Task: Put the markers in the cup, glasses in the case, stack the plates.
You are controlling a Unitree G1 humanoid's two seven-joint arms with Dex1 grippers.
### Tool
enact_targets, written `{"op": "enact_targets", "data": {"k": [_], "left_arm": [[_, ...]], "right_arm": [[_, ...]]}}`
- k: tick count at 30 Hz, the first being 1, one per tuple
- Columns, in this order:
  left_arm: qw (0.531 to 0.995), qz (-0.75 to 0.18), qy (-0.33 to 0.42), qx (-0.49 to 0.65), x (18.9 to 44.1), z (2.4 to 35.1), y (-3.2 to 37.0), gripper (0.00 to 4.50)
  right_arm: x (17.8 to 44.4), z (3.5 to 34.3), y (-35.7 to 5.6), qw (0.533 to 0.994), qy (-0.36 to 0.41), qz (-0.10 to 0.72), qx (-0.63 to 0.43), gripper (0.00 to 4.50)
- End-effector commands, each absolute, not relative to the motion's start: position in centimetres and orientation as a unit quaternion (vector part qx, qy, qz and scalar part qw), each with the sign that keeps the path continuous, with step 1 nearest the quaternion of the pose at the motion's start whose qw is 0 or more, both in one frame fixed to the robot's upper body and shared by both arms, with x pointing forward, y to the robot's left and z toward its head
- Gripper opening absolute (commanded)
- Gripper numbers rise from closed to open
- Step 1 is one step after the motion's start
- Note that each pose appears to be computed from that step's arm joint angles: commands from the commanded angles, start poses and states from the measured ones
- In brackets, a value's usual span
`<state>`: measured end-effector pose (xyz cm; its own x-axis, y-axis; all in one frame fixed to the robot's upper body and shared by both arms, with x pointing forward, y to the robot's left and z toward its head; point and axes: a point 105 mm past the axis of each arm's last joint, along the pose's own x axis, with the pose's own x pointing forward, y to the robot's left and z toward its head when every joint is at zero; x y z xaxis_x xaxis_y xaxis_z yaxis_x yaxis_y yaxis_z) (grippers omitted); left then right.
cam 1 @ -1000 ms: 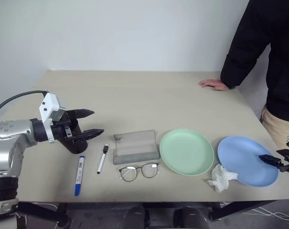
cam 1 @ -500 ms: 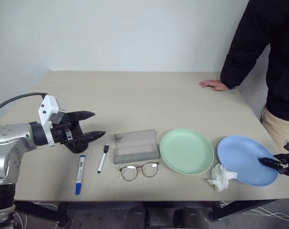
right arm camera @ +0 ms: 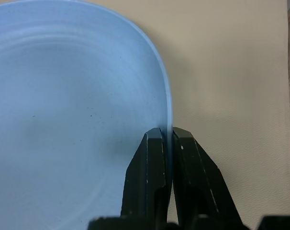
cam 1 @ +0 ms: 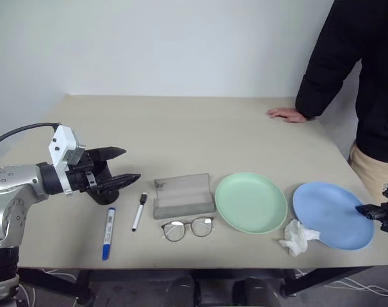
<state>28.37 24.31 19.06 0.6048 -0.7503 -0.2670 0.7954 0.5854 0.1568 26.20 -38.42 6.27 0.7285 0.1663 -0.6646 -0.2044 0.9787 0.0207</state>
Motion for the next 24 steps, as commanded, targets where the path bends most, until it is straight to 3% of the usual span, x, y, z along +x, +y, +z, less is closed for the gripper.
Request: {"op": "enact_targets", "data": {"k": [1, 16, 24], "left_arm": [[0.888, -0.430, 0.065, 0.151, 28.4, 20.6, 24.4, 4.50], [0.889, -0.427, 0.062, 0.154, 28.7, 20.7, 24.3, 4.50], [0.890, -0.424, 0.062, 0.154, 28.9, 20.4, 24.4, 4.50]], "right_arm": [[26.6, 7.2, -39.5, 0.936, 0.343, 0.074, -0.037, 0.03], [28.8, 9.1, -39.1, 0.948, 0.307, 0.081, -0.030, 0.03], [31.6, 14.0, -39.7, 0.976, 0.207, 0.054, 0.047, 0.03]]}}
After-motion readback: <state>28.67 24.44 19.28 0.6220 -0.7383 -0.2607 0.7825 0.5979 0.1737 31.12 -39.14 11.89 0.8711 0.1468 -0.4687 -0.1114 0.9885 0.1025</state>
